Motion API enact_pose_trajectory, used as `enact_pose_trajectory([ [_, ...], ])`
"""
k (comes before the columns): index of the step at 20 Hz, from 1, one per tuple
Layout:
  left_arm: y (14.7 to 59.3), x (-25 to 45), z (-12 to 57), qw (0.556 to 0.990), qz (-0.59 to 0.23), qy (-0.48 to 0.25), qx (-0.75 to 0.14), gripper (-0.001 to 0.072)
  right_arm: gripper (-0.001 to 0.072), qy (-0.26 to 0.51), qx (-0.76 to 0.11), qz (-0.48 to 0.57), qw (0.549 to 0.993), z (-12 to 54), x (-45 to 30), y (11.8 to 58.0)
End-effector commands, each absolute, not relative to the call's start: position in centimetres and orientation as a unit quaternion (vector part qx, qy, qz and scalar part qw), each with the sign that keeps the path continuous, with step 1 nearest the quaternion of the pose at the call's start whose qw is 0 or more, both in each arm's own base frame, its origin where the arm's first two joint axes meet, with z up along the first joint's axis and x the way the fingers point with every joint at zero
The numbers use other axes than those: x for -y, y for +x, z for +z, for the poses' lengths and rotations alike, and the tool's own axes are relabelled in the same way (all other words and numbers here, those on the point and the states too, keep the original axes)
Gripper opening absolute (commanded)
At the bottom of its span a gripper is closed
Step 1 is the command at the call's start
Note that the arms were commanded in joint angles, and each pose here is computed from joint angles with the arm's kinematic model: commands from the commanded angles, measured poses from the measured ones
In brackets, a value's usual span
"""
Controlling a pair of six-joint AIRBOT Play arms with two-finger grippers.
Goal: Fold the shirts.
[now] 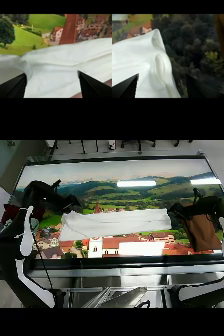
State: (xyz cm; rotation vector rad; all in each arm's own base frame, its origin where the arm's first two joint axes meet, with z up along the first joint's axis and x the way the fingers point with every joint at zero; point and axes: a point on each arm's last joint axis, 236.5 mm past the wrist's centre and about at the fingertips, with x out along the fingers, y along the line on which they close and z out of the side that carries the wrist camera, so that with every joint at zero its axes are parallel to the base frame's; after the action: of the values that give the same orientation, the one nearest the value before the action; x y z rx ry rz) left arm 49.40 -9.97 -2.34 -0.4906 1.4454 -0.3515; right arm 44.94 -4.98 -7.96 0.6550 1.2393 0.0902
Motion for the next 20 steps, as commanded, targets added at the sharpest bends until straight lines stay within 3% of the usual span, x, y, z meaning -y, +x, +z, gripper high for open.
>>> enact_pose_trajectory([
  [1, 48.5, 9.3, 1.4, 0.693, -0.163, -0.221, -0.666, 0.0693, 0.0633, 0.319, -0.616, 0.044, 0.719, -10.4, 4.3, 43.1],
  [3, 48.0, 9.3, 3.4, 0.694, -0.173, -0.209, -0.666, 0.0693, 0.0623, 0.341, -0.627, 0.069, 0.697, -11.5, 2.9, 42.8],
  [5, 47.8, 9.4, 5.2, 0.706, -0.177, -0.204, -0.654, 0.0691, 0.0470, 0.365, -0.627, 0.105, 0.680, -12.0, 1.2, 42.9],
  [6, 47.7, 9.6, 5.8, 0.713, -0.178, -0.204, -0.646, 0.0618, 0.0465, 0.372, -0.625, 0.121, 0.676, -12.4, 0.6, 43.0],
  [7, 47.5, 9.9, 6.4, 0.720, -0.179, -0.203, -0.638, 0.0359, 0.0364, 0.377, -0.626, 0.126, 0.671, -12.8, 0.2, 43.0],
  [8, 47.4, 10.3, 6.9, 0.729, -0.187, -0.194, -0.629, 0.0104, 0.0209, 0.378, -0.630, 0.126, 0.667, -13.4, 0.0, 43.0],
  [9, 47.2, 10.9, 7.3, 0.737, -0.194, -0.188, -0.620, 0.0020, 0.0084, 0.377, -0.630, 0.131, 0.666, -13.7, -0.1, 43.1],
  [10, 47.3, 11.8, 7.6, 0.745, -0.197, -0.187, -0.609, 0.0020, 0.0020, 0.377, -0.626, 0.136, 0.668, -13.6, -0.2, 43.3],
  [14, 47.0, 18.5, 6.8, 0.764, -0.230, -0.167, -0.580, 0.0019, 0.0018, 0.364, -0.606, 0.164, 0.688, -9.4, -0.1, 44.6],
  [20, 43.6, 35.4, -3.0, 0.766, -0.300, -0.112, -0.558, 0.0018, 0.0019, 0.302, -0.559, 0.297, 0.712, 6.8, -3.5, 42.4],
])
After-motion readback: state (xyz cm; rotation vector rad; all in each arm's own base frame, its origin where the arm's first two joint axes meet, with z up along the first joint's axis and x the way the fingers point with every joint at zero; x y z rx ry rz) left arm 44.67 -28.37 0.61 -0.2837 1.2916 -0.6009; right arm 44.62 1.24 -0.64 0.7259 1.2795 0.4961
